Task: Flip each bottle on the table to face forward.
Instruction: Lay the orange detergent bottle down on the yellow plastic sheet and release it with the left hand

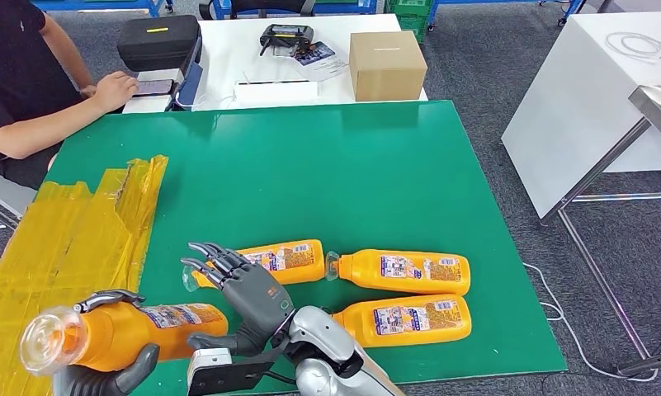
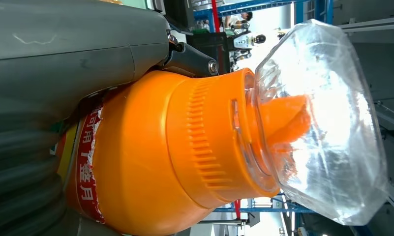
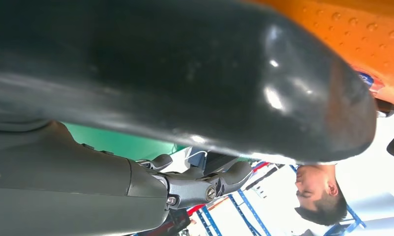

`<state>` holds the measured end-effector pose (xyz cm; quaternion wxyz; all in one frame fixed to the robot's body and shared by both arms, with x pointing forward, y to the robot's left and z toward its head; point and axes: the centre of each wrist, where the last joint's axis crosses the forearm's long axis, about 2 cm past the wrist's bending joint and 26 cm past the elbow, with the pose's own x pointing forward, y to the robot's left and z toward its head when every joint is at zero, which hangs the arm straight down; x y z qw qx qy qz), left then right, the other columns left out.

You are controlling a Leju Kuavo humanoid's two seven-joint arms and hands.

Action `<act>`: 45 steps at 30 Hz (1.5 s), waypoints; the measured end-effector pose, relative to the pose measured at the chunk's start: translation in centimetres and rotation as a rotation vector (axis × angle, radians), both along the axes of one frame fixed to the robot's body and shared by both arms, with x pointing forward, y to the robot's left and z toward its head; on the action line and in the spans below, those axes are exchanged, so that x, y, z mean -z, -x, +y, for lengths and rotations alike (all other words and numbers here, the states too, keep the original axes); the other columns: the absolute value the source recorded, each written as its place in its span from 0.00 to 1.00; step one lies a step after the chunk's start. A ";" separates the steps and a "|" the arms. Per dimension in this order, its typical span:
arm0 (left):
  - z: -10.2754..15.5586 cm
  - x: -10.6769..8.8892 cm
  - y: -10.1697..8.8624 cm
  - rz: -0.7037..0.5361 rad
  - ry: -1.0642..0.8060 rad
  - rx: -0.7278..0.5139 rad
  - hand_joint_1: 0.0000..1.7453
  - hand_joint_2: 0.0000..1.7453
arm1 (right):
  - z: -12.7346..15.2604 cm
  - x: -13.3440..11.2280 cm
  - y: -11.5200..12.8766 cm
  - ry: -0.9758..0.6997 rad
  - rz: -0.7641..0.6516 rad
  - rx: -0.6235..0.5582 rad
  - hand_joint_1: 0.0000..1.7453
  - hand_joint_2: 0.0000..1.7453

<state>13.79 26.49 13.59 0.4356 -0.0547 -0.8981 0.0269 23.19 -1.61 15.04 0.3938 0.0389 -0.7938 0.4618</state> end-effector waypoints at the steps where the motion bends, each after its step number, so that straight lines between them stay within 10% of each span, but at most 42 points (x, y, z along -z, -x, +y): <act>1: 0.0 0.0 0.0 0.000 0.000 0.000 1.00 1.00 | 0.0 0.0 0.0 0.000 0.000 0.000 0.00 0.00; 4: 0.0 0.0 0.0 0.000 0.000 0.000 1.00 1.00 | 0.0 0.0 0.0 0.000 0.000 0.000 0.00 0.00; 8: 0.1 0.0 0.0 0.021 -0.018 -0.014 1.00 1.00 | 0.0 -0.1 -0.1 0.015 0.013 0.001 0.00 1.00; 11: 1.1 1.7 -2.5 0.262 -0.271 -0.136 1.00 1.00 | -0.3 -1.0 -3.1 0.124 0.081 0.003 0.00 1.00; 13: 2.6 3.3 -5.8 0.410 -0.633 -0.425 1.00 1.00 | -1.0 -2.6 -7.2 0.181 0.077 0.012 0.00 1.00; 16: 4.2 4.8 -7.9 0.148 -1.285 -0.852 1.00 1.00 | -2.0 -4.7 -11.3 0.217 0.032 0.042 0.00 1.00; 19: 5.0 6.6 -7.7 0.027 -1.594 -0.795 1.00 1.00 | -2.4 -4.9 -12.4 0.252 0.029 0.065 0.00 1.00; 24: 6.2 7.5 -8.0 0.191 -1.589 -0.672 1.00 1.00 | -2.6 -4.7 -12.9 0.281 0.040 0.082 0.00 1.00; 45: 7.0 7.9 -8.3 0.210 -1.604 -0.640 1.00 1.00 | -2.7 -4.3 -13.2 0.310 0.058 0.092 0.00 1.00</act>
